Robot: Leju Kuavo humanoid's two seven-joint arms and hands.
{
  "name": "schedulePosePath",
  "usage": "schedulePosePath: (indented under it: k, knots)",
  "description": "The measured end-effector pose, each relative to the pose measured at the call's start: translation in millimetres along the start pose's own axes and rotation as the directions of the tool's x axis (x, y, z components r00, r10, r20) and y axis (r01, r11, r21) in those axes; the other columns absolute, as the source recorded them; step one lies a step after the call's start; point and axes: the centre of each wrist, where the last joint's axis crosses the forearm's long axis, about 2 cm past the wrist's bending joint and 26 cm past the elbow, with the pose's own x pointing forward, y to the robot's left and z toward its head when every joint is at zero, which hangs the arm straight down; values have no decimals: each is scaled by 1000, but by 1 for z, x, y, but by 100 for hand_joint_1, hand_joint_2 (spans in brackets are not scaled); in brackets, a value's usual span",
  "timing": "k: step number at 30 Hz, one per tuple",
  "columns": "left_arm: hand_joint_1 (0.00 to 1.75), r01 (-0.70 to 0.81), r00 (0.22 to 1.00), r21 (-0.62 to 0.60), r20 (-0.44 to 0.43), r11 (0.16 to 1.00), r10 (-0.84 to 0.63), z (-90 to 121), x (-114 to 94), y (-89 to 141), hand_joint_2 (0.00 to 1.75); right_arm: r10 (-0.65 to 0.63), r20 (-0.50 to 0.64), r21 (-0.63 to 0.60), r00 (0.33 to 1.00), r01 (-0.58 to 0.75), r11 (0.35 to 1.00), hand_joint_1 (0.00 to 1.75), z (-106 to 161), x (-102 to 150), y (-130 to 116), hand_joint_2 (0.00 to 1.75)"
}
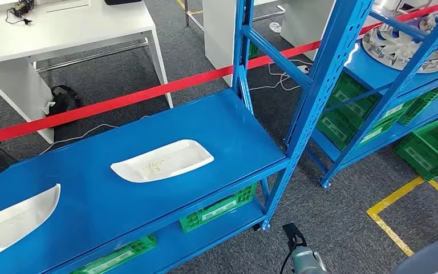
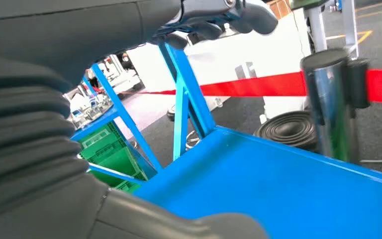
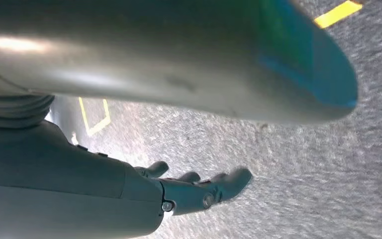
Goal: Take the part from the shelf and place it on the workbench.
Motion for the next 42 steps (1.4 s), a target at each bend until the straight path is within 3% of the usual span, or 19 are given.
schedulePosePath:
  k: [4,10,16,23,29,37,42]
  knots:
    - [0,-25,1000,-60,12,998,25,0,-4,1,175,3,3,0,1000,-3,1000,0,0,1,0,0]
    - [0,-215,952,-351,131,911,276,2,-23,-6,175,3,2,1,1000,-3,1000,0,0,0,0,0]
    - [0,-388,784,-453,295,803,545,6,-33,2,175,-25,5,5,1000,25,1000,0,0,0,-1,0]
    - [0,-451,679,-488,356,748,642,7,-38,3,175,-48,6,7,999,48,999,0,0,0,-1,0]
    - [0,-484,450,-553,508,678,735,9,-51,0,175,-65,4,8,998,65,998,0,0,-1,-2,0]
    - [0,-538,298,-570,560,621,773,13,-86,-38,175,-84,1,8,996,84,996,0,0,-2,-2,0]
    - [0,-539,291,-595,534,597,794,17,-98,-74,175,-96,1,9,995,96,995,0,0,-2,-2,0]
